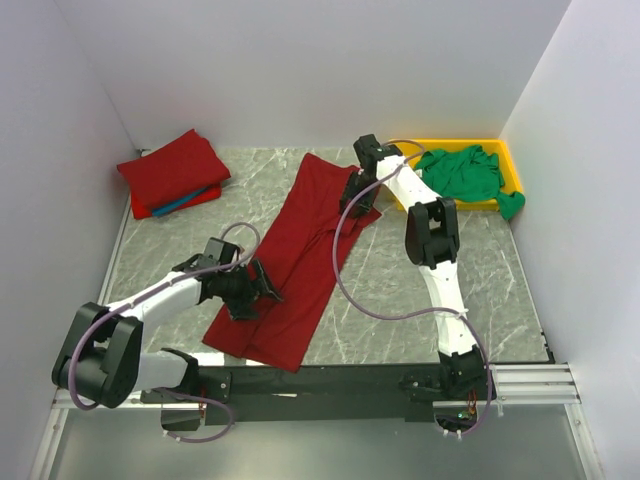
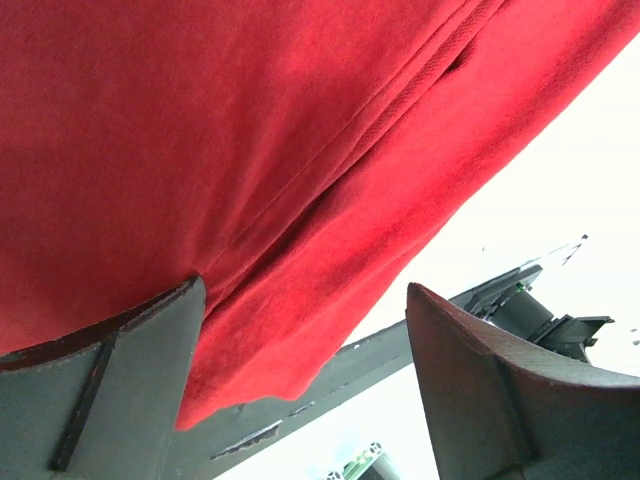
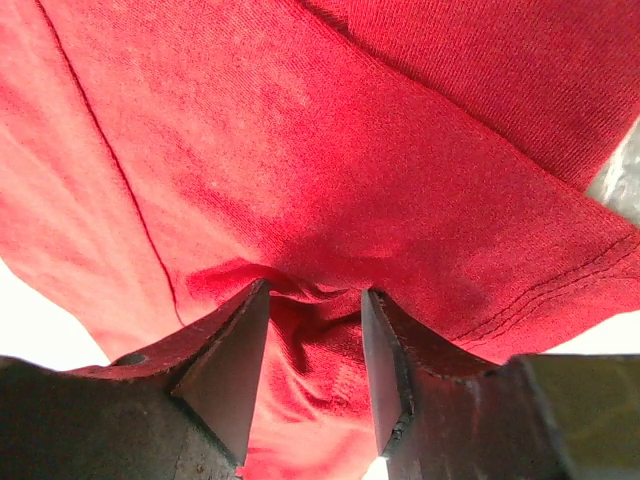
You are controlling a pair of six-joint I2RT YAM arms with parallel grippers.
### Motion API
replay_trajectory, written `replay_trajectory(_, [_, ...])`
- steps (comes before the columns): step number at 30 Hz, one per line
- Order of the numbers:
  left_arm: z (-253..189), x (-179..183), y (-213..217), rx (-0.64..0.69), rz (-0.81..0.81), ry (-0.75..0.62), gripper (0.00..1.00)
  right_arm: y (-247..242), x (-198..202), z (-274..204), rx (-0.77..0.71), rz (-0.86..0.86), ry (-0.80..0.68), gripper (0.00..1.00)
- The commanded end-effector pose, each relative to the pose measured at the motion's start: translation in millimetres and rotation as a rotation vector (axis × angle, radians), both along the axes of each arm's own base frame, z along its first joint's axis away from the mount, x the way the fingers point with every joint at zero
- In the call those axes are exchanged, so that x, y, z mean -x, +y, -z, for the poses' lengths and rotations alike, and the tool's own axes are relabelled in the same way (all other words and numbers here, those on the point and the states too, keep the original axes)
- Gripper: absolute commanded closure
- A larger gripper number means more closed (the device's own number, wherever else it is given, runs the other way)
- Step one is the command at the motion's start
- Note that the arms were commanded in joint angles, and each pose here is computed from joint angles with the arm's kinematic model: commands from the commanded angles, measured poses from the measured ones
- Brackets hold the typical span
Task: Fold and stack the t-shirts
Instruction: Fold the tshirt
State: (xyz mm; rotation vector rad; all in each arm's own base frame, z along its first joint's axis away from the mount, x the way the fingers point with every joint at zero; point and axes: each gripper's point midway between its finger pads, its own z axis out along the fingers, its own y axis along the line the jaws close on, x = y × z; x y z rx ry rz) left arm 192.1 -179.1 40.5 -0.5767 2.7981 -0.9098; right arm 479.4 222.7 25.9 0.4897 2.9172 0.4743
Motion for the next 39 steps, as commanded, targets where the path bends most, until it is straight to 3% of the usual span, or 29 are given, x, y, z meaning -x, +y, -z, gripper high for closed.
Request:
replay_trajectory(1, [-13,-6,-4,0.005,0.018,-0.017,0.12,-18,-27,-6,0.024,0.036,-0.101,0.50])
replay_trajectory(10, [-48,-27,-5,-0.017,0.047,-0.125,0.12,6,-34,-71,-0.107,0.002,-0.262,0.41])
replay_trajectory(18, [-16,-6,8,-0.065,0.054,-0.094,0.12,20,-2,-93,-0.082,-0.053,-0.286,0.38])
replay_trajectory(25, [5,5,7,-0.080,0.083,-0.046,0.12,20,30,-45,-0.049,-0.059,-0.176,0.38])
replay_trajectory(39, [16,14,-17,-0.038,0.106,0.039,0.12,-15,24,18,0.072,0.004,-0.003,0.39])
